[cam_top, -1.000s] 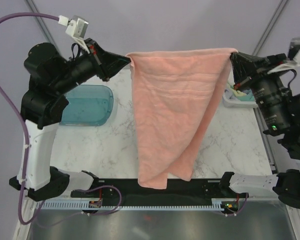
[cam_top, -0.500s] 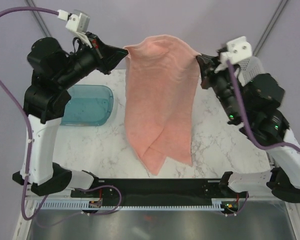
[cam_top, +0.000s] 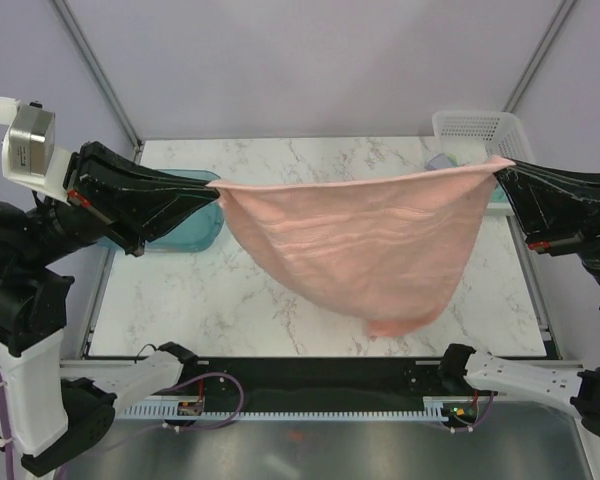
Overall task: Fold and stack the towels
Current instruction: Flatten out the crumpled towel
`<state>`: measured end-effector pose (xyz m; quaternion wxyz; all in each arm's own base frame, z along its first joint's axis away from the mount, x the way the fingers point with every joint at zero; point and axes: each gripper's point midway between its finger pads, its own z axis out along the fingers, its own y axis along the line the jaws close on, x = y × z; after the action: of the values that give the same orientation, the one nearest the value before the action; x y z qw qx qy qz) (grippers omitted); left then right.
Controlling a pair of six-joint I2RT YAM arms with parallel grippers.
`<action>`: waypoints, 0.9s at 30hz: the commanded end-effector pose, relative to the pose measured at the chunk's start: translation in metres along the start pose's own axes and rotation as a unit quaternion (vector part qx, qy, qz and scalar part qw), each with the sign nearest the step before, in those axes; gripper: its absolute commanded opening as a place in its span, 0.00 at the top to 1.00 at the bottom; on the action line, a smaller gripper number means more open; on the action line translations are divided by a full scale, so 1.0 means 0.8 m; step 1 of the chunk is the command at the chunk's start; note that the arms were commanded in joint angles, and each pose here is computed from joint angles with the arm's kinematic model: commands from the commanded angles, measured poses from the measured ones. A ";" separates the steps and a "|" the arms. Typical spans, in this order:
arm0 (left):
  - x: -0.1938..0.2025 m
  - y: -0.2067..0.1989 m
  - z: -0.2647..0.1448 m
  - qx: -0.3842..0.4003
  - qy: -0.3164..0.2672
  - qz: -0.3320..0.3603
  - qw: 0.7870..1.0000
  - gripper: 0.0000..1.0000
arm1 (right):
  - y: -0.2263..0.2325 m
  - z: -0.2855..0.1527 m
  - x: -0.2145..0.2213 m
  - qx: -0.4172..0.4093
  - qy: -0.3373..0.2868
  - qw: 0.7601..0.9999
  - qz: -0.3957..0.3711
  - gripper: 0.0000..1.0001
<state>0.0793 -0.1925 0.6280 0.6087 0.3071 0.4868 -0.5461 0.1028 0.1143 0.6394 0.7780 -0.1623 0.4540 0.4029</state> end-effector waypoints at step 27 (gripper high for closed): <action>0.111 0.584 0.059 -0.524 0.049 0.123 0.841 0.98 | -0.406 0.241 0.300 0.284 0.135 0.939 -0.138 1.00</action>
<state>0.5212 -0.1833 0.4325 0.6396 0.0308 0.7560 -0.1360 0.5262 0.1442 0.4606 0.7270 -0.0562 0.6838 0.0280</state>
